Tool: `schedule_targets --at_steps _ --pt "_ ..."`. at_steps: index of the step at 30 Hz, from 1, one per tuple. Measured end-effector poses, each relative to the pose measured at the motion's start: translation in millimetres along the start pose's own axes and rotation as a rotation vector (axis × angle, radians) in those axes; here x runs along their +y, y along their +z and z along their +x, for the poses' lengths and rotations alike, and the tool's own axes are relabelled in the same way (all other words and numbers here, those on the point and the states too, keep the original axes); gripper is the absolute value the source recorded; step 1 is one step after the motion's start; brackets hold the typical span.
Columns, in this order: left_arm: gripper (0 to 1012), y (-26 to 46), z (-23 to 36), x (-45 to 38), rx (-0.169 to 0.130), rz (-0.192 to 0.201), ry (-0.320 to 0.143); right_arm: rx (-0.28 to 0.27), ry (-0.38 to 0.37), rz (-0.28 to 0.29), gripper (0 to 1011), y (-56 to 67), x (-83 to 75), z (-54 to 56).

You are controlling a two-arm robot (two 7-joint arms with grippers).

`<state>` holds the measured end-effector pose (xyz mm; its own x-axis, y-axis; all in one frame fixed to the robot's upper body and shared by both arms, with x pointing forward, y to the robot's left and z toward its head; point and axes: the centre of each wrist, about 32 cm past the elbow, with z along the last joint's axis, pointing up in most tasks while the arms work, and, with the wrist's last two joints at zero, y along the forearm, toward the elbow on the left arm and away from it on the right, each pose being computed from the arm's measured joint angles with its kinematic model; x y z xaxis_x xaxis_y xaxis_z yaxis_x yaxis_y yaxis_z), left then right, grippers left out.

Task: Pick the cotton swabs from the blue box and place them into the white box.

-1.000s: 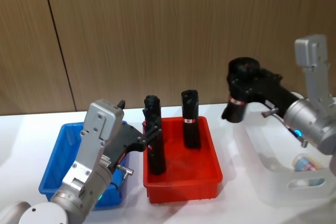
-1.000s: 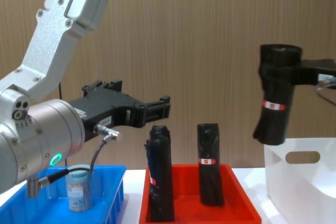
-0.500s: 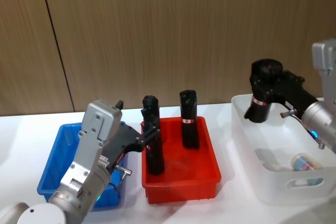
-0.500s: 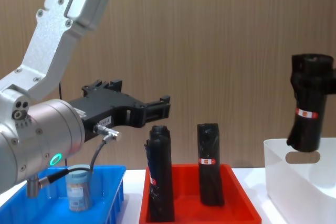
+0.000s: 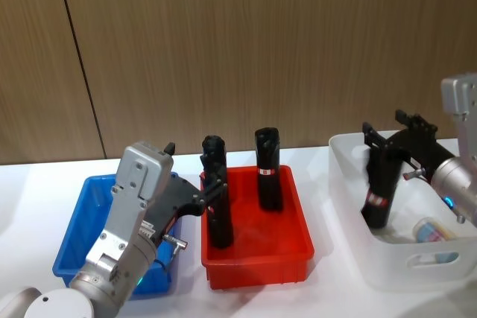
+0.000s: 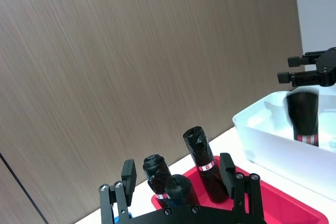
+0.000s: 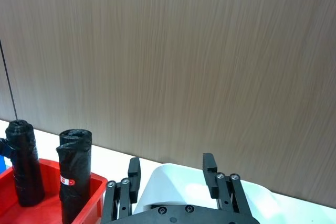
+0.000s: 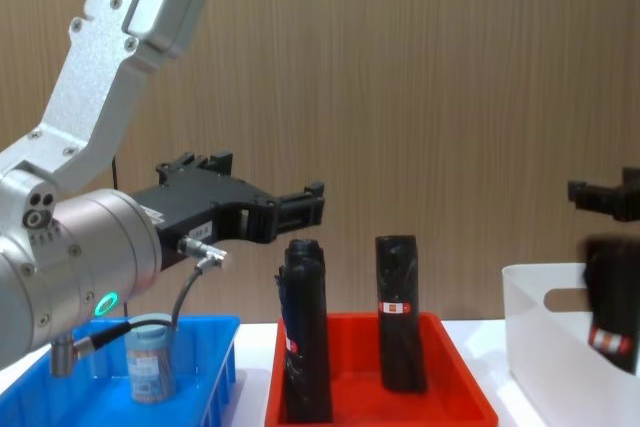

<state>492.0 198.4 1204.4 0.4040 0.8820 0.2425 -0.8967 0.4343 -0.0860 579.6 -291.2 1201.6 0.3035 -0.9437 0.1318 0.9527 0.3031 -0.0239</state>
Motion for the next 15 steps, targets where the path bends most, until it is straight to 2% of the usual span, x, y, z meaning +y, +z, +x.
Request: schedule_targets --at_steps 4,6,11,15 --pt "1004 0.0 0.0 0.0 0.0 0.0 0.0 -0.001 -0.001 -0.006 805 -3.6 0.6 0.1" --pt "1004 0.0 0.0 0.0 0.0 0.0 0.0 -0.002 -0.002 -0.006 898 -4.6 0.6 0.1" --pt "1004 0.0 0.0 0.0 0.0 0.0 0.0 -0.004 -0.002 -0.007 1000 -6.6 0.4 -0.2" --pt "1004 0.0 0.0 0.0 0.0 0.0 0.0 -0.005 -0.002 -0.007 1002 -7.6 0.3 -0.4"
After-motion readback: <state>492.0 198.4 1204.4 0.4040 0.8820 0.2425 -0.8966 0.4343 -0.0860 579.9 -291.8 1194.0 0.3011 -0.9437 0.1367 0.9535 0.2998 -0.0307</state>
